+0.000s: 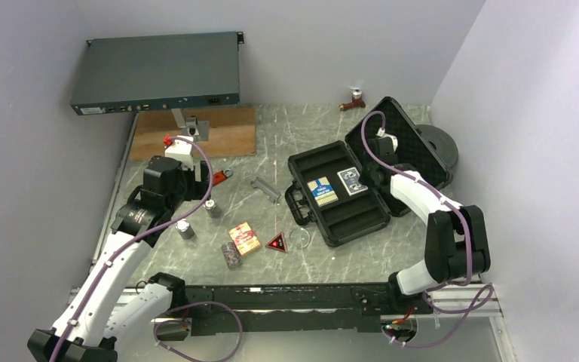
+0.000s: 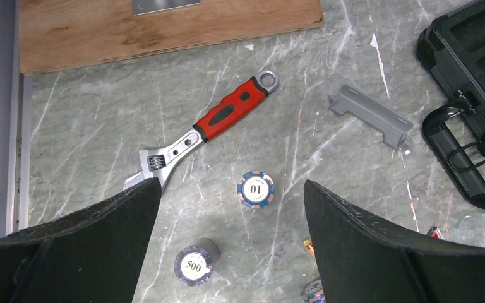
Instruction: Pack up texas hold em set
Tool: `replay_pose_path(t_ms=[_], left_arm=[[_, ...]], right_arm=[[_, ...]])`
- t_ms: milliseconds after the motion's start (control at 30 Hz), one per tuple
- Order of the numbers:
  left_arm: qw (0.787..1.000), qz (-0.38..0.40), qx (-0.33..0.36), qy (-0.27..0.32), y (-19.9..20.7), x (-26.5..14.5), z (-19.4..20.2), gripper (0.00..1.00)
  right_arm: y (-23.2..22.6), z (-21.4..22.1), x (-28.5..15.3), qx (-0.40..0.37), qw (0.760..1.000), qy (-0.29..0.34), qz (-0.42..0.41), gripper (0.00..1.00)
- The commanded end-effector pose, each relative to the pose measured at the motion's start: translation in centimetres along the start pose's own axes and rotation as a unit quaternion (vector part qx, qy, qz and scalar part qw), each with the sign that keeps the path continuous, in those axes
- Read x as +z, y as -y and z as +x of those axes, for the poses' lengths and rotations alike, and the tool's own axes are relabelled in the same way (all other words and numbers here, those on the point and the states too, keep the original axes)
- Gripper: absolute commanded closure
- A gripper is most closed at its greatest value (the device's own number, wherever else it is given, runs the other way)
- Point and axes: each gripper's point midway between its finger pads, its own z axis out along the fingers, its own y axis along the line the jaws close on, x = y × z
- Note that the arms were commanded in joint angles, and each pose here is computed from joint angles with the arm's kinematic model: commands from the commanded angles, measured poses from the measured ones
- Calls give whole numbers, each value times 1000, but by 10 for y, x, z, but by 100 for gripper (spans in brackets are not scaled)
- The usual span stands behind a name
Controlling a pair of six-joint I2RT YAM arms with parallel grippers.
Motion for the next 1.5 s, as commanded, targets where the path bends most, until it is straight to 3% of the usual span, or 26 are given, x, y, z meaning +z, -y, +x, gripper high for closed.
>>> replay_pose_path(t_ms=[0, 167, 700, 933, 1100, 1300, 1467], left_arm=[[1000, 5, -2, 20, 2, -3, -14, 10], [1000, 0, -1, 16, 1, -1, -13, 10], [1000, -7, 3, 3, -1, 4, -7, 10], [1000, -16, 6, -9, -3, 9, -3, 10], [999, -11, 5, -31, 1, 14, 4, 10], [995, 53, -5, -88, 27, 22, 24, 8], [980, 62, 10, -191, 33, 36, 70, 14]], right_arm=[[-35, -26, -31, -15, 998, 31, -56, 86], [-63, -27, -35, -33, 994, 42, -94, 69], [-30, 39, 13, -45, 998, -36, -29, 72], [-54, -3, -24, -53, 996, 22, -70, 69], [-73, -42, -61, -57, 989, 82, -108, 53], [-80, -62, -84, -60, 984, 113, -127, 45], [-79, -61, -91, -59, 981, 125, -138, 41]])
